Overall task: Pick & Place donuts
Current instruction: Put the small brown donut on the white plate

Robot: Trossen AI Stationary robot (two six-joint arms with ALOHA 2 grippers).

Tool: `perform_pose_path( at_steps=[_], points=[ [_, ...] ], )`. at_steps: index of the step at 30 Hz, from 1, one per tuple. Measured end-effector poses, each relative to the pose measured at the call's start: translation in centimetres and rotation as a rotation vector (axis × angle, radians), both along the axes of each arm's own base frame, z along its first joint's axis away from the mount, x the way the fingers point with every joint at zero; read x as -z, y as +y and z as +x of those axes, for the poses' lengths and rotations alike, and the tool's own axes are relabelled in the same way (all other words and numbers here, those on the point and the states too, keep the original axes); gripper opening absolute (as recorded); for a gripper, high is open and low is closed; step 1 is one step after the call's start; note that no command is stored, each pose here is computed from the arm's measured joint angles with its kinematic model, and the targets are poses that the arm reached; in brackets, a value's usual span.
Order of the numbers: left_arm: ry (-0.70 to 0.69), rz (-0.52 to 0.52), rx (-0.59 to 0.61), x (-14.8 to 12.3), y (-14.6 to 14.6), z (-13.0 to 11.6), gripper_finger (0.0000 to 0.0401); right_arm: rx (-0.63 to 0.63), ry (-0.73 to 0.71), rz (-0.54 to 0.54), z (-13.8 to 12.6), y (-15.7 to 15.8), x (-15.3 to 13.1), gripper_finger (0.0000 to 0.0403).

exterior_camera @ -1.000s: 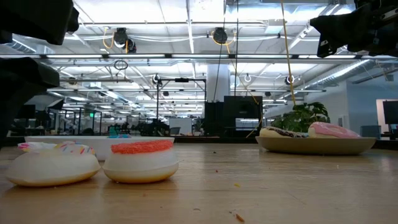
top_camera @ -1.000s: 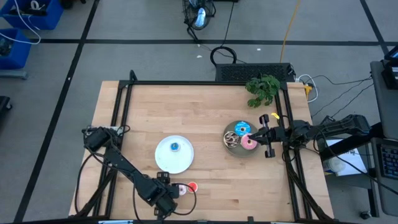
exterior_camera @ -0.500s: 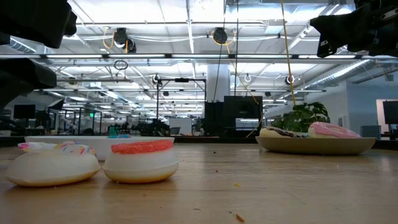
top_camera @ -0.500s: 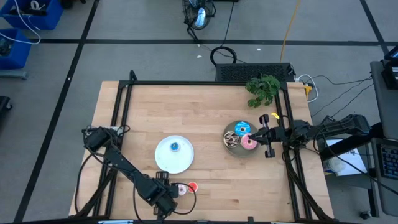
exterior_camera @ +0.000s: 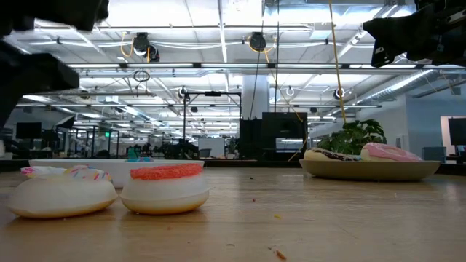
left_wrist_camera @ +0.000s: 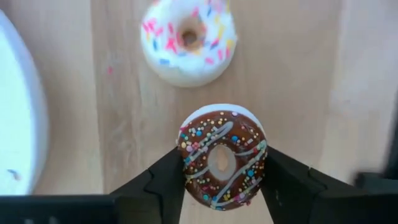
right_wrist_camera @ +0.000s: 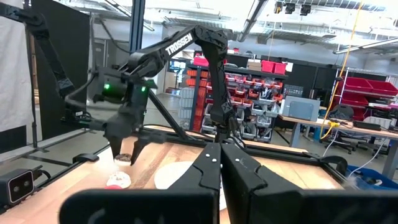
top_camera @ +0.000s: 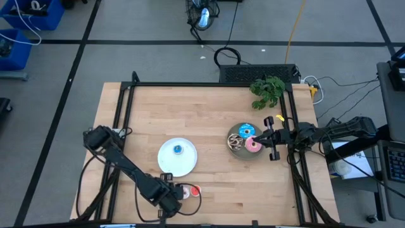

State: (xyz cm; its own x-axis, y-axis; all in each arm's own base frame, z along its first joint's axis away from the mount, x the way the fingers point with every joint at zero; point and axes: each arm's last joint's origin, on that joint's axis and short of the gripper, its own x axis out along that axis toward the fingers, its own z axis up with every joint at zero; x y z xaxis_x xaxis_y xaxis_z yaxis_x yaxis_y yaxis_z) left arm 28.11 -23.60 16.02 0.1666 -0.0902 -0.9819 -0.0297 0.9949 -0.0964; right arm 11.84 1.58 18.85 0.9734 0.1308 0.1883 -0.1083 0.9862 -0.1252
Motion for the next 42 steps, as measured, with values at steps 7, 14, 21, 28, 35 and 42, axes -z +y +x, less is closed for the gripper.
perform_pose_path(
  at_steps=[7, 14, 21, 28, 35, 42],
  points=[
    [-0.064, -0.002, -0.075, -4.3, 1.8, -0.8, 0.022, 0.0, 0.0, 0.0, 0.0, 0.0, 0.0, 0.0],
    [-0.153, 0.016, -0.135, -9.3, 4.7, -2.6, 0.0229, 0.0, 0.0, 0.0, 0.0, 0.0, 0.0, 0.0],
    [-0.156, 0.114, -0.197, -11.5, 8.3, -3.5, 0.023, 0.0, 0.0, 0.0, 0.0, 0.0, 0.0, 0.0],
    [-0.086, 0.211, -0.195, -9.9, 10.2, -2.1, 0.023, 0.001, 0.0, -0.005, 0.0, 0.0, 0.0, 0.0],
    [0.053, 0.194, -0.158, -5.8, 11.9, -0.1, 0.023, 0.001, -0.001, -0.008, 0.0, 0.0, 0.0, 0.0],
    [0.126, 0.136, -0.171, -1.5, 13.6, 0.7, 0.023, 0.002, -0.001, -0.009, 0.0, 0.0, 0.0, 0.0]
  ],
)
